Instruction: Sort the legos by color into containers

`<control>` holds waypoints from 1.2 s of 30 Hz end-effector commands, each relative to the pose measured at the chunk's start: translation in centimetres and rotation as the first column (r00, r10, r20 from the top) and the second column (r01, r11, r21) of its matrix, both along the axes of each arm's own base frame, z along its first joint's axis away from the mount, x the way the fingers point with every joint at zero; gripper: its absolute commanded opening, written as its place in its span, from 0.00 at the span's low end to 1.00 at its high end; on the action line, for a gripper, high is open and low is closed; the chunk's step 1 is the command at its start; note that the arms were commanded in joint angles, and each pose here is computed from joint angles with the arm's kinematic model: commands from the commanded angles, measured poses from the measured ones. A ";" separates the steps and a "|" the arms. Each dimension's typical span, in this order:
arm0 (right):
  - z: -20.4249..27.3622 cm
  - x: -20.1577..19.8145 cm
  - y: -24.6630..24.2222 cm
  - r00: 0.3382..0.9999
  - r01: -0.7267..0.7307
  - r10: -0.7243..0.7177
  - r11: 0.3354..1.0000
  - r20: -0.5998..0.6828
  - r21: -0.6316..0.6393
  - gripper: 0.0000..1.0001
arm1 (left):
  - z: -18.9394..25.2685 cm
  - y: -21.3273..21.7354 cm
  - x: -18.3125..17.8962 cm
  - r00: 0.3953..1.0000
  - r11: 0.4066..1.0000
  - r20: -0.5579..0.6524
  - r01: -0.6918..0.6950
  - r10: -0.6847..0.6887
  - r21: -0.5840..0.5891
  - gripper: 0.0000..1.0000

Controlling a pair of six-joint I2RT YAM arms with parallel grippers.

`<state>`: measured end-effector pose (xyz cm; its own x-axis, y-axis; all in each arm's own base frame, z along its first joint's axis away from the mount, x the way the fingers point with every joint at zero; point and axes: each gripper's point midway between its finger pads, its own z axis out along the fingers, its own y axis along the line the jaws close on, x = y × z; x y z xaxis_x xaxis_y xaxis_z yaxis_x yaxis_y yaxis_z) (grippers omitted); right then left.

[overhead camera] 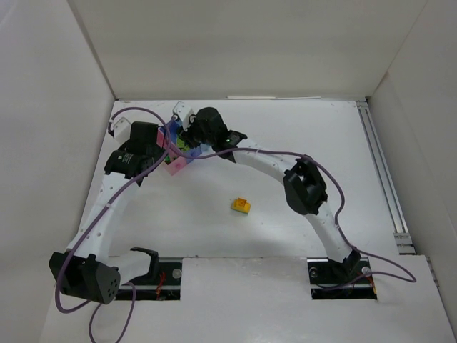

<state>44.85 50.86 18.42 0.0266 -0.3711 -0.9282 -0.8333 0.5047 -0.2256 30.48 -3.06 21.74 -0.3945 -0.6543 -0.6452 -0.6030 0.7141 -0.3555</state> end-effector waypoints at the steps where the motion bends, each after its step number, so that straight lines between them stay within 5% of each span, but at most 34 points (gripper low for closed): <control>1: 3.8 0.8 1.6 0.996 0.058 -0.064 0.995 0.066 0.084 0.00 | 1.3 0.3 -0.1 0.999 1.000 0.040 0.012 -0.012 0.008 0.11; 19: 1.7 2.8 2.0 0.989 0.132 -0.136 0.989 0.058 0.062 0.00 | 1.5 -0.2 0.2 0.997 0.999 0.060 0.044 -0.043 -0.003 0.11; 29: 1.5 -1.7 5.1 0.991 -0.128 0.126 0.989 0.032 0.071 0.00 | 2.3 0.1 -0.1 0.996 1.000 0.085 0.030 -0.030 0.005 0.11; 36: 1.4 -3.4 6.6 0.987 -0.160 0.158 0.985 0.041 0.066 0.00 | 2.5 0.6 -0.6 0.996 1.000 0.090 0.011 -0.012 0.010 0.12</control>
